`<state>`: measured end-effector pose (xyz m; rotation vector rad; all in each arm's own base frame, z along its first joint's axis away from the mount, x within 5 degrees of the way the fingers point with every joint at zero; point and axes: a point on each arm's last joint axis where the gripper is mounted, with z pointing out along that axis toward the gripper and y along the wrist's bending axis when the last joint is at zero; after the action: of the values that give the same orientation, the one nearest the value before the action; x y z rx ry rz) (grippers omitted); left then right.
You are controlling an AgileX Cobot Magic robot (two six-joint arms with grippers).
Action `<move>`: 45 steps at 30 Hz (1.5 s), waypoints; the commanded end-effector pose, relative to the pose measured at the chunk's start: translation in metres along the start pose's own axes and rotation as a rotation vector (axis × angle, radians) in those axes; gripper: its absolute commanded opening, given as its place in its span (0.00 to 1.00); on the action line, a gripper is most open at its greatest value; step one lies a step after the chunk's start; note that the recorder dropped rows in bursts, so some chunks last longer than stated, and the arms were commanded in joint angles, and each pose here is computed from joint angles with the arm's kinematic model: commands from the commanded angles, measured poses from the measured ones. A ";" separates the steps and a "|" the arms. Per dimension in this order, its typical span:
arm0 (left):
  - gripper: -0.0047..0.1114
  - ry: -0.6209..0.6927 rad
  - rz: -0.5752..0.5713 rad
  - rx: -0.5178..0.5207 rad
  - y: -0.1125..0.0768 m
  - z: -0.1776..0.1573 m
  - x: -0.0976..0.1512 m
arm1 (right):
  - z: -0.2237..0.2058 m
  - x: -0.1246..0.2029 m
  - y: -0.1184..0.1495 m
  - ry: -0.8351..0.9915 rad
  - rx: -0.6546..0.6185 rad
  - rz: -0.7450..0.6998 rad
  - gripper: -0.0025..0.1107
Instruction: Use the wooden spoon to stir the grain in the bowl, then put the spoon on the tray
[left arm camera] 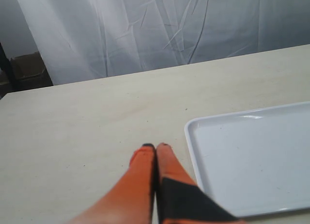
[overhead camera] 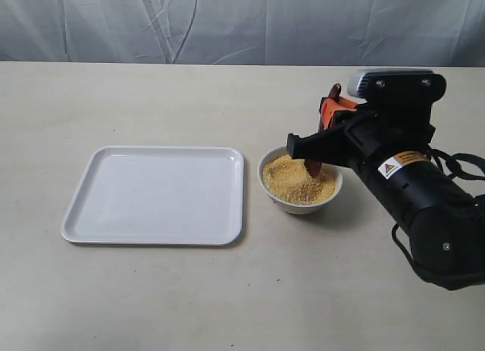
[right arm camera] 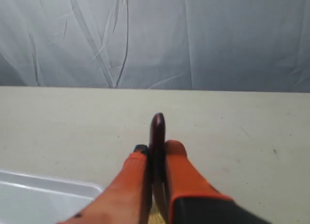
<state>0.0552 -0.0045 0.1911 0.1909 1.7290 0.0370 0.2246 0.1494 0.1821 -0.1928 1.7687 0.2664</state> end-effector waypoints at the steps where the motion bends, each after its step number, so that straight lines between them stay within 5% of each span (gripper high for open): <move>1: 0.04 -0.010 -0.003 0.000 0.000 0.000 0.000 | 0.005 0.012 0.006 0.049 -0.050 -0.035 0.02; 6: 0.04 -0.010 -0.006 0.001 0.000 0.000 0.000 | 0.004 0.009 0.012 0.019 -0.120 0.013 0.02; 18: 0.04 -0.009 -0.003 0.000 0.000 0.000 0.000 | -0.012 -0.022 -0.001 -0.038 -0.011 -0.059 0.02; 28: 0.04 -0.009 -0.003 0.000 0.000 0.000 0.000 | 0.003 0.012 0.003 0.093 -0.027 -0.047 0.02; 31: 0.04 -0.009 -0.003 0.000 0.000 0.000 0.000 | 0.001 0.007 0.010 0.061 -0.095 0.017 0.02; 38: 0.04 -0.009 -0.003 0.000 0.000 0.000 0.000 | -0.012 -0.020 -0.005 -0.020 0.030 -0.095 0.02; 45: 0.04 -0.009 -0.003 0.000 0.000 0.000 0.000 | 0.003 0.013 0.006 0.089 -0.057 -0.019 0.02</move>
<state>0.0552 -0.0045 0.1911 0.1909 1.7290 0.0370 0.2240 0.1503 0.1710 -0.2697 1.8464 0.2090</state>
